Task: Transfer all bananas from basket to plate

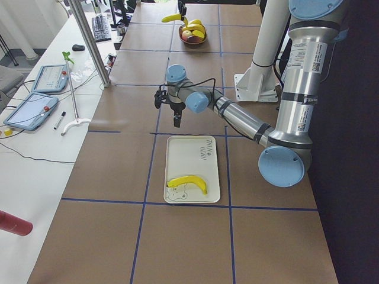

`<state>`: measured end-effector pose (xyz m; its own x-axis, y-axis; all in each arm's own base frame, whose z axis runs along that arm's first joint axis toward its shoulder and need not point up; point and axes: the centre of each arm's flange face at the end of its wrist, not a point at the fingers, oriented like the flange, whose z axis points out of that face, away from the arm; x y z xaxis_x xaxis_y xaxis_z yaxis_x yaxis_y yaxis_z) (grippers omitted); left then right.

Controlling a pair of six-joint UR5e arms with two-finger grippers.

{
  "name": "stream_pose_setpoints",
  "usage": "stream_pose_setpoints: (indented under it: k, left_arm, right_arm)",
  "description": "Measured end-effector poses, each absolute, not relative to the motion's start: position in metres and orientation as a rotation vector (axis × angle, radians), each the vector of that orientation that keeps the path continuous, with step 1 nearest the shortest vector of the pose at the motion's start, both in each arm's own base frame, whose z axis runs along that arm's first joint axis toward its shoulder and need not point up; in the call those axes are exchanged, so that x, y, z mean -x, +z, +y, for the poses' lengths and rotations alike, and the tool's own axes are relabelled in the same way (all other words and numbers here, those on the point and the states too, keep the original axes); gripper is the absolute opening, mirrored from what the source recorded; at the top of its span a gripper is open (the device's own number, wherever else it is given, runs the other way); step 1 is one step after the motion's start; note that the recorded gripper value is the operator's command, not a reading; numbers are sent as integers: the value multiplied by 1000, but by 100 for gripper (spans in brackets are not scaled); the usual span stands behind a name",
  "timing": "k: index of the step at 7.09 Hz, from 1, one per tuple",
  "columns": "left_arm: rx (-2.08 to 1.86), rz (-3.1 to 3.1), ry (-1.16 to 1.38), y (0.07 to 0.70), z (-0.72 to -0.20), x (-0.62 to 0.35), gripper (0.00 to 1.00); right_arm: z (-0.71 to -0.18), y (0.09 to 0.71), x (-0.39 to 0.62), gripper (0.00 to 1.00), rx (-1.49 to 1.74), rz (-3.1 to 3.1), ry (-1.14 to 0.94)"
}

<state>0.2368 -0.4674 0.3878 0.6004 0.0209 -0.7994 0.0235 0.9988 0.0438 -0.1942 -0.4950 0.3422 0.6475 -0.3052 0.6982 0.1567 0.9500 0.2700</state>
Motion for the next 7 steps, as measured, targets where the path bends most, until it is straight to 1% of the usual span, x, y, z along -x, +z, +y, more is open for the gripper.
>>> stream_pose_setpoints:
  k: [2,4,7]
  left_arm:
    - [-43,963,-69,364,-474,-244,100]
    - [-20,1010,-147,331,-479,-258,100]
    - [-3,1148,-229,286,-476,-287,100]
  right_arm:
    - [-489,302,251,4,-190,-932,-174]
    - [-477,288,305,4,-217,-1068,-92]
    - [-438,255,381,4,-239,-1231,-55]
